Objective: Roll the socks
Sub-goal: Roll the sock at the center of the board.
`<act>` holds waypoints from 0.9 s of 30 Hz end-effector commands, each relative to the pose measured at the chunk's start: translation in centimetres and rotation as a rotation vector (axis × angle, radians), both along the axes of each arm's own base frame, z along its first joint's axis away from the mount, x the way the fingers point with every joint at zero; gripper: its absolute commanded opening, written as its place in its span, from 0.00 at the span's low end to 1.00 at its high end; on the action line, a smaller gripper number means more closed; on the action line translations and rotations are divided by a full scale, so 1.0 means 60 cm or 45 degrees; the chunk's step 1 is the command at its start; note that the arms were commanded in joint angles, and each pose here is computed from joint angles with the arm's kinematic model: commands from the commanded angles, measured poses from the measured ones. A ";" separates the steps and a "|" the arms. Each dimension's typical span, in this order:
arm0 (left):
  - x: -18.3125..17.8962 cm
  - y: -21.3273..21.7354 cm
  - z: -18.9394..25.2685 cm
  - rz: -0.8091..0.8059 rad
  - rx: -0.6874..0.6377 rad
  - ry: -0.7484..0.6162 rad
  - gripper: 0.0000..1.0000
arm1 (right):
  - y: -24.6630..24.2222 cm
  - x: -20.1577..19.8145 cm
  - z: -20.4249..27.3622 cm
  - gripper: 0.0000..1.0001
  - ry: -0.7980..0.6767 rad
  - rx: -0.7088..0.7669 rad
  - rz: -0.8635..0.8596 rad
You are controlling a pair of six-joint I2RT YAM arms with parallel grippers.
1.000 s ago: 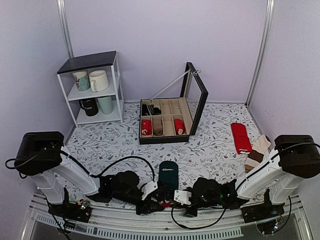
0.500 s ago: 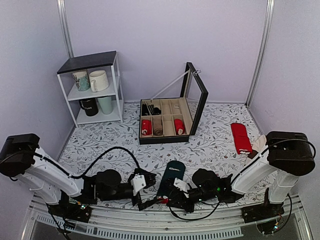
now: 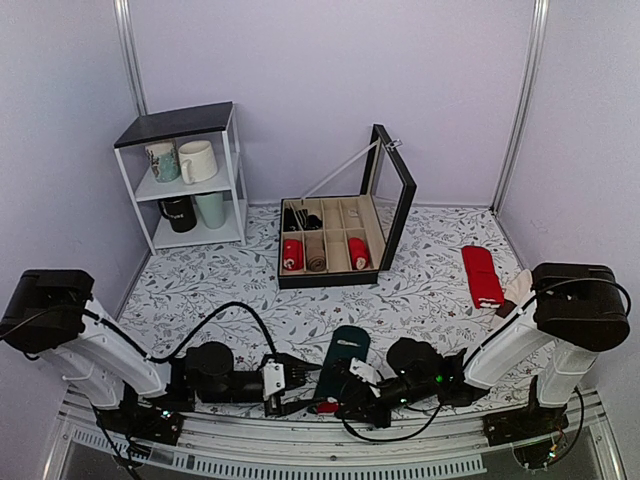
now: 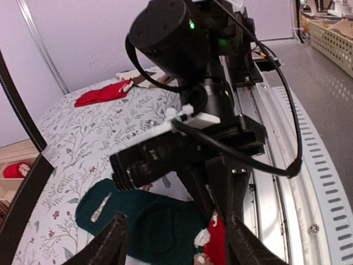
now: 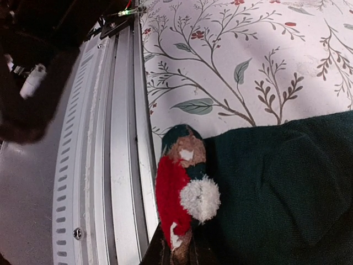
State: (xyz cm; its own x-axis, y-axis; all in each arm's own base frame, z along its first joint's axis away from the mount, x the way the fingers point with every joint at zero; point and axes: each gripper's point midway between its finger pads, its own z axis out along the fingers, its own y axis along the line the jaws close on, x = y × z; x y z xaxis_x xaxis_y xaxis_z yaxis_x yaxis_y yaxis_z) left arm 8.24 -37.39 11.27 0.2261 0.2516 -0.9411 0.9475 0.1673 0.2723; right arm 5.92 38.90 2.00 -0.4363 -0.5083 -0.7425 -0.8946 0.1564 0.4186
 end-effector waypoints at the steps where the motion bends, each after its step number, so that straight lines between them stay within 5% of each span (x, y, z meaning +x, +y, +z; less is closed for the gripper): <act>1: -0.026 0.000 -0.077 -0.096 0.217 0.083 0.58 | -0.056 -0.024 -0.076 0.08 0.110 -0.229 0.021; 10: -0.034 0.005 -0.134 -0.099 0.359 0.231 0.56 | -0.060 -0.022 -0.078 0.08 0.108 -0.233 0.029; 27: -0.036 -0.008 -0.163 -0.117 0.428 0.289 0.24 | -0.062 -0.022 -0.081 0.08 0.121 -0.241 0.030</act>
State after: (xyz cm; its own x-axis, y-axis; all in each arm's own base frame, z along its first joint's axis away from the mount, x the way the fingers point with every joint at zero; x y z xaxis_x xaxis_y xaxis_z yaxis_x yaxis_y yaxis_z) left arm 6.30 -37.61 1.70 0.0733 0.5384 -0.8395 0.9937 0.0317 0.1071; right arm 5.66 38.57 1.97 -0.4385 -0.5171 -0.7351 -0.8891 0.1301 0.4388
